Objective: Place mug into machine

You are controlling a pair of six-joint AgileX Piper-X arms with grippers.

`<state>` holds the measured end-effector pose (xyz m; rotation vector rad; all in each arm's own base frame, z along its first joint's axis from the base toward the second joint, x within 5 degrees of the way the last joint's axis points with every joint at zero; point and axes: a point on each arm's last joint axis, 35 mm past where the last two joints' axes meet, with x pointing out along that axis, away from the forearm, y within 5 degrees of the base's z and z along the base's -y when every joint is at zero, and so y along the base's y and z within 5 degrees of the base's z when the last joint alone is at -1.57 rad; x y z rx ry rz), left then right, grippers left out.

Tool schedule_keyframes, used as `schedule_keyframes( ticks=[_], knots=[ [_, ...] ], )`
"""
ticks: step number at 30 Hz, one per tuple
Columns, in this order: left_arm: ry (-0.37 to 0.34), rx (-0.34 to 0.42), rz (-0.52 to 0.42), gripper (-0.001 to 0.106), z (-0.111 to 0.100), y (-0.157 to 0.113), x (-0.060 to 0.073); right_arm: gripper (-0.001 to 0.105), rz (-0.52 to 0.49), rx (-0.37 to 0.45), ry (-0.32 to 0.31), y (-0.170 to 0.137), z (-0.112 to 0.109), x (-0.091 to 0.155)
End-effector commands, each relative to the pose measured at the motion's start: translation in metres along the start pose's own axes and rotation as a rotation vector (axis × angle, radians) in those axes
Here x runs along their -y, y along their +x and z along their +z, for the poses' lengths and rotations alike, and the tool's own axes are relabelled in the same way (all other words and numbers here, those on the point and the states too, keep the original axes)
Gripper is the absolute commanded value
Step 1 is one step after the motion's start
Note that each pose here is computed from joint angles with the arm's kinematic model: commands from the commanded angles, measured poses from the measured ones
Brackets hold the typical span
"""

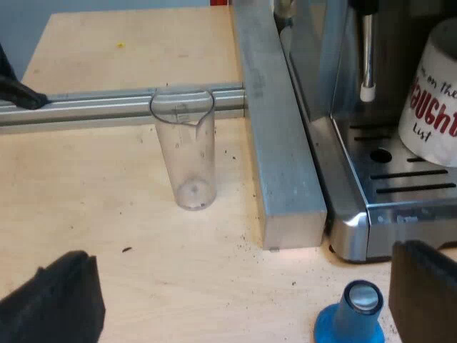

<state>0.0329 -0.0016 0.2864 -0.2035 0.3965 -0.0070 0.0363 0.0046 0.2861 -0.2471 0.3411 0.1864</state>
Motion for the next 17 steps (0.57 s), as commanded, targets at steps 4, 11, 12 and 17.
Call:
schedule_keyframes(
  ticks=[4, 11, 12, 17],
  knots=[
    [0.001, 0.002, -0.008, 0.082, 0.0013, 0.0032, 0.0004, 0.102, 0.006, -0.002, -0.004, 0.0012, 0.0014, 0.0005],
    [0.001, 0.0, -0.016, 0.082, 0.0012, 0.0032, 0.0007, 0.102, 0.006, -0.002, -0.004, 0.0012, 0.0014, 0.0005],
    [0.001, 0.0, -0.016, 0.082, 0.0012, 0.0032, 0.0007, 0.102, 0.006, -0.002, -0.004, 0.0012, 0.0014, 0.0005],
    [0.001, -0.001, -0.023, 0.082, 0.0012, 0.0032, 0.001, 0.102, 0.006, -0.002, -0.004, 0.0012, 0.0014, 0.0005]
  ],
)
